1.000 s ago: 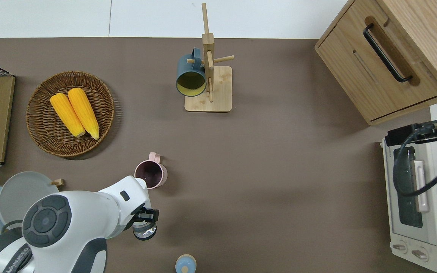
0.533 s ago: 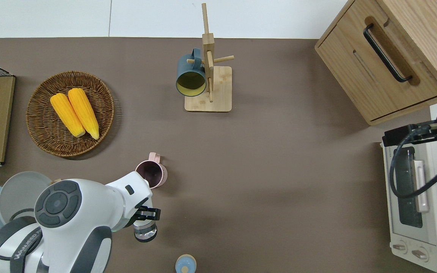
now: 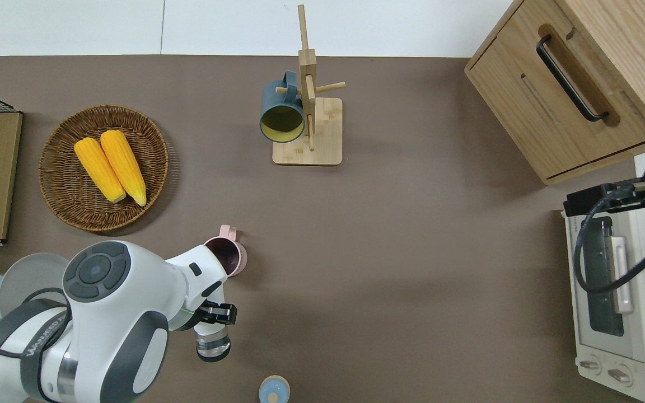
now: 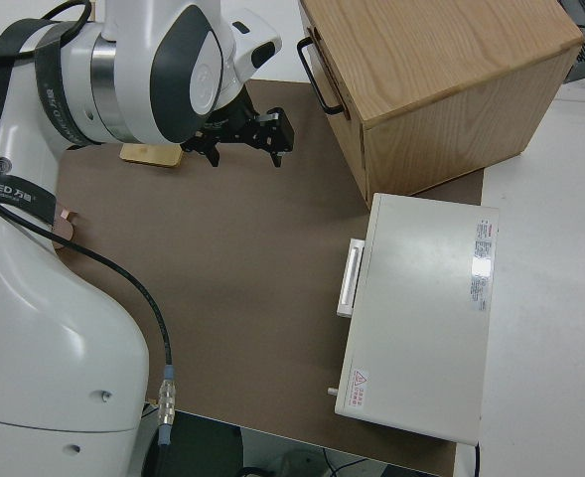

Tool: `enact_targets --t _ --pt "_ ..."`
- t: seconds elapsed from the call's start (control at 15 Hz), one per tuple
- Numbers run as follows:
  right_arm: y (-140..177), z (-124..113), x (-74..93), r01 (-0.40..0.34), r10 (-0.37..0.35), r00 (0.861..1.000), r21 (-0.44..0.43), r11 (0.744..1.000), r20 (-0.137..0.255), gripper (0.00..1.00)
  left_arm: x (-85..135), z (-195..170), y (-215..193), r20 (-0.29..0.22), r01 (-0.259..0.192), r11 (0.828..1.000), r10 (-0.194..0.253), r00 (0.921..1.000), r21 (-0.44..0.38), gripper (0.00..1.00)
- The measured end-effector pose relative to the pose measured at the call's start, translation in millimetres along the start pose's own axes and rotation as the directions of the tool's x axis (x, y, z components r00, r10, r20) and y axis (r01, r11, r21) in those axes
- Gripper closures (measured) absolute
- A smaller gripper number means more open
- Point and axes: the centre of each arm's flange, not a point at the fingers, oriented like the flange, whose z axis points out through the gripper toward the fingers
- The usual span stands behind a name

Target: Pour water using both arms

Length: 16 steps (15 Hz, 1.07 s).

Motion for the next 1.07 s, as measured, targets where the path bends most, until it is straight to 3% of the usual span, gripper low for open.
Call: enact_targets --t 0.53,1.07 --pt "0.0 0.0 0.0 0.0 0.0 1.0 0.0 1.0 0.0 0.0 34.6 -7.5 -10.5 0.11 0.011 1.0 -0.011 0.9939 0.002 0.37" --pt "0.0 -0.1 0.0 0.0 0.0 1.0 0.0 1.0 0.0 0.0 38.8 -5.6 -10.3 0.145 0.03 0.999 -0.031 0.9889 0.012 0.37"
